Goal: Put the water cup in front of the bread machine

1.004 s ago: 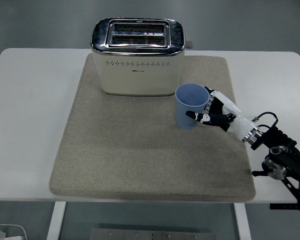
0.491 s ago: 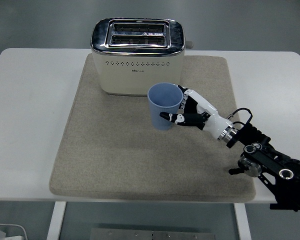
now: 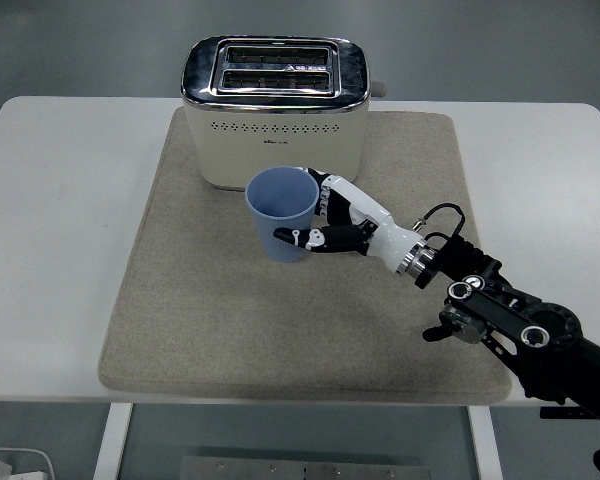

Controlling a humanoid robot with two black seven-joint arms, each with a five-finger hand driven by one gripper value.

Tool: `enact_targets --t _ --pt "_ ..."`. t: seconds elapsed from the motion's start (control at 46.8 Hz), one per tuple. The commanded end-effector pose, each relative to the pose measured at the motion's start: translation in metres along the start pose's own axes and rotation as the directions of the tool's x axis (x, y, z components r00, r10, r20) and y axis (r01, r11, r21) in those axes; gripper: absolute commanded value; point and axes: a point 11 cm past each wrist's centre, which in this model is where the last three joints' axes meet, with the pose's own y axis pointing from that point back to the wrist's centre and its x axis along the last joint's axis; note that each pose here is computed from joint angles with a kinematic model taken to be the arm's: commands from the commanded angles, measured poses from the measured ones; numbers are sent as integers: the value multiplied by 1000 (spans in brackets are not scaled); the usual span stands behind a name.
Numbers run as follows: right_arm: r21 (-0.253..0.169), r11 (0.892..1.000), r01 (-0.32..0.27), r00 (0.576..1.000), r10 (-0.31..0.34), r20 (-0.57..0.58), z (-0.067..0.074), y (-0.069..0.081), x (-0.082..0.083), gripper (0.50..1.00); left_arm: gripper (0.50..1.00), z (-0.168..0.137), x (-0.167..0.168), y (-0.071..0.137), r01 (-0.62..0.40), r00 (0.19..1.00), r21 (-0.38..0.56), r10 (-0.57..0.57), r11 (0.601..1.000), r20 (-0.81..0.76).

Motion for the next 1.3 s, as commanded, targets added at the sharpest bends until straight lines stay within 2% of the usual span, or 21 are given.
enact_targets --t 0.0,0.192,0.278,0.491,0.748,1.132,1.282 --pt "1 1000 -2 1000 2 -15 -2 -3 1 670 1000 0 0 0 0 1000 0 0 1000 0" --pt "-4 1000 -3 1000 3 -15 0 -12 -2 672 1000 0 0 0 0 1000 0 0 1000 0" --pt "-20 1000 2 1000 -2 -20 5 -12 -4 672 1000 0 -1 0 2 1000 0 -2 1000 0" --pt "-17 1000 8 1000 -8 -27 2 -24 -7 674 1000 0 0 0 0 1000 0 0 1000 0" --pt "-55 998 -6 999 3 -53 11 -23 1 676 1000 0 0 0 0 1000 0 0 1000 0" --pt "-73 997 -29 997 24 -70 15 -21 9 678 1000 0 1 0 -1 1000 0 1 1000 0" --pt "-81 996 -24 997 18 -78 17 -20 7 678 1000 0 1 0 -1 1000 0 1 1000 0"
